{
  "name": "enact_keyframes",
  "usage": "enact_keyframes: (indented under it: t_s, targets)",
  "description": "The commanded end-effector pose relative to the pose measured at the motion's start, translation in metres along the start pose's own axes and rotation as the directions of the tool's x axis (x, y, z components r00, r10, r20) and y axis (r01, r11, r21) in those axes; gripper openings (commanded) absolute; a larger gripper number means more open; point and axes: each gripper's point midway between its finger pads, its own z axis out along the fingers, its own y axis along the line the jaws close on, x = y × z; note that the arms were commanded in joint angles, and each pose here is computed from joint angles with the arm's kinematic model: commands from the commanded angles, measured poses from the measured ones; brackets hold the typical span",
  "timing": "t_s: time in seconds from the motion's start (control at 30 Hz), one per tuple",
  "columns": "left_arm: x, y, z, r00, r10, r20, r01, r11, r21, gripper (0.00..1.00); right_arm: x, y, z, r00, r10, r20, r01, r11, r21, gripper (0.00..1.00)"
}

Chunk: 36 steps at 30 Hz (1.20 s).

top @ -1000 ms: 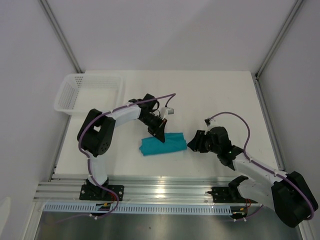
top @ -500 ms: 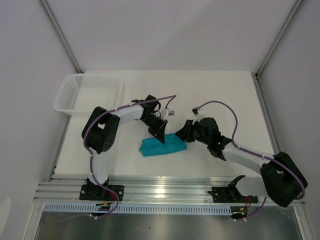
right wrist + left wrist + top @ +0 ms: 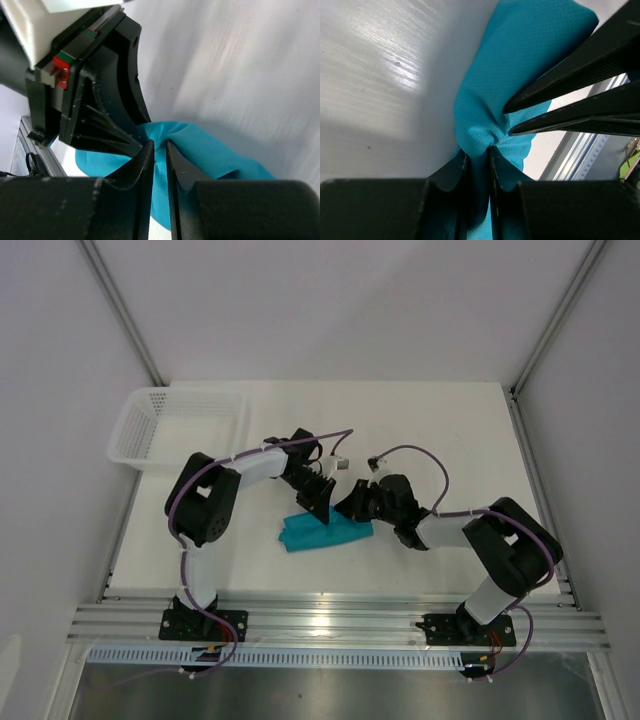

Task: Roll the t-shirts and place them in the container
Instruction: Roll the tshirt

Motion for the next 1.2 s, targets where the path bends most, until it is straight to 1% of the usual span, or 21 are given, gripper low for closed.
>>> enact_keyframes:
  t_s: [0.0, 0.1, 0.17, 0.27, 0.3, 0.4, 0.43, 0.47, 0.53, 0.6, 0.77, 0.83, 0.97, 1.0, 1.03, 1.07, 1.13, 1.17]
  targets:
    - [-0.012, 0.008, -0.005, 0.999, 0.040, 0.017, -0.039, 0.998, -0.040, 0.19, -0.017, 0.010, 0.012, 0.998, 0.006, 0.064, -0.003, 0.999, -0.039, 0.18]
    - [-0.015, 0.010, -0.008, 0.998, 0.063, 0.019, -0.062, 0.996, -0.063, 0.22, -0.008, -0.001, 0.016, 0.998, 0.029, 0.049, -0.029, 1.000, -0.003, 0.18]
    - [-0.015, 0.012, -0.009, 0.997, 0.074, 0.013, -0.072, 0.994, -0.077, 0.22, -0.004, -0.007, 0.018, 0.998, 0.042, 0.049, -0.042, 0.999, 0.007, 0.18]
    - [-0.015, 0.015, -0.011, 0.996, 0.094, 0.008, -0.093, 0.991, -0.096, 0.25, -0.006, -0.010, 0.022, 0.996, 0.056, 0.070, -0.057, 0.998, 0.013, 0.18]
    - [-0.014, 0.017, -0.012, 0.995, 0.103, 0.001, -0.102, 0.989, -0.110, 0.27, -0.007, -0.012, 0.022, 0.995, 0.067, 0.080, -0.069, 0.997, 0.025, 0.18]
    - [-0.014, 0.020, -0.016, 0.992, 0.127, -0.001, -0.126, 0.983, -0.133, 0.37, 0.000, -0.024, 0.022, 0.992, 0.099, 0.078, -0.105, 0.992, 0.067, 0.18]
    - [-0.014, 0.021, -0.017, 0.991, 0.136, -0.005, -0.135, 0.980, -0.147, 0.43, 0.002, -0.028, 0.022, 0.990, 0.115, 0.084, -0.122, 0.989, 0.083, 0.18]
    - [-0.015, 0.022, -0.018, 0.990, 0.142, -0.005, -0.141, 0.978, -0.152, 0.45, 0.004, -0.031, 0.022, 0.989, 0.125, 0.083, -0.133, 0.987, 0.091, 0.18]
    - [-0.017, 0.022, -0.022, 0.987, 0.163, -0.004, -0.161, 0.972, -0.169, 0.49, 0.012, -0.039, 0.022, 0.986, 0.150, 0.077, -0.158, 0.981, 0.112, 0.17]
    - [-0.019, 0.020, -0.027, 0.983, 0.183, 0.003, -0.180, 0.968, -0.178, 0.50, 0.017, -0.043, 0.022, 0.984, 0.165, 0.073, -0.173, 0.977, 0.123, 0.17]
    - [-0.037, 0.008, -0.047, 0.968, 0.247, 0.051, -0.232, 0.952, -0.202, 0.54, 0.016, -0.051, 0.017, 0.979, 0.177, 0.099, -0.191, 0.968, 0.164, 0.16]
    - [-0.040, 0.003, -0.055, 0.964, 0.259, 0.058, -0.242, 0.947, -0.209, 0.60, 0.017, -0.054, 0.014, 0.980, 0.173, 0.100, -0.189, 0.965, 0.183, 0.16]
    - [-0.051, -0.001, -0.071, 0.952, 0.295, 0.082, -0.265, 0.929, -0.259, 0.61, 0.019, -0.054, 0.012, 0.983, 0.157, 0.096, -0.173, 0.965, 0.197, 0.17]
    - [-0.053, -0.002, -0.074, 0.949, 0.301, 0.090, -0.268, 0.925, -0.271, 0.59, 0.019, -0.055, 0.012, 0.983, 0.154, 0.098, -0.171, 0.964, 0.202, 0.16]
    - [-0.052, -0.002, -0.076, 0.948, 0.305, 0.096, -0.268, 0.922, -0.280, 0.57, 0.018, -0.054, 0.012, 0.983, 0.152, 0.101, -0.170, 0.965, 0.201, 0.17]
    - [-0.057, -0.009, -0.083, 0.934, 0.332, 0.133, -0.282, 0.912, -0.296, 0.54, 0.018, -0.053, 0.012, 0.984, 0.149, 0.099, -0.167, 0.965, 0.200, 0.16]
    - [-0.059, -0.016, -0.088, 0.918, 0.363, 0.161, -0.301, 0.901, -0.312, 0.46, 0.019, -0.052, 0.012, 0.984, 0.149, 0.095, -0.165, 0.966, 0.201, 0.16]
    - [-0.052, -0.016, -0.086, 0.918, 0.365, 0.156, -0.303, 0.898, -0.318, 0.41, 0.017, -0.049, 0.012, 0.984, 0.145, 0.099, -0.162, 0.967, 0.195, 0.16]
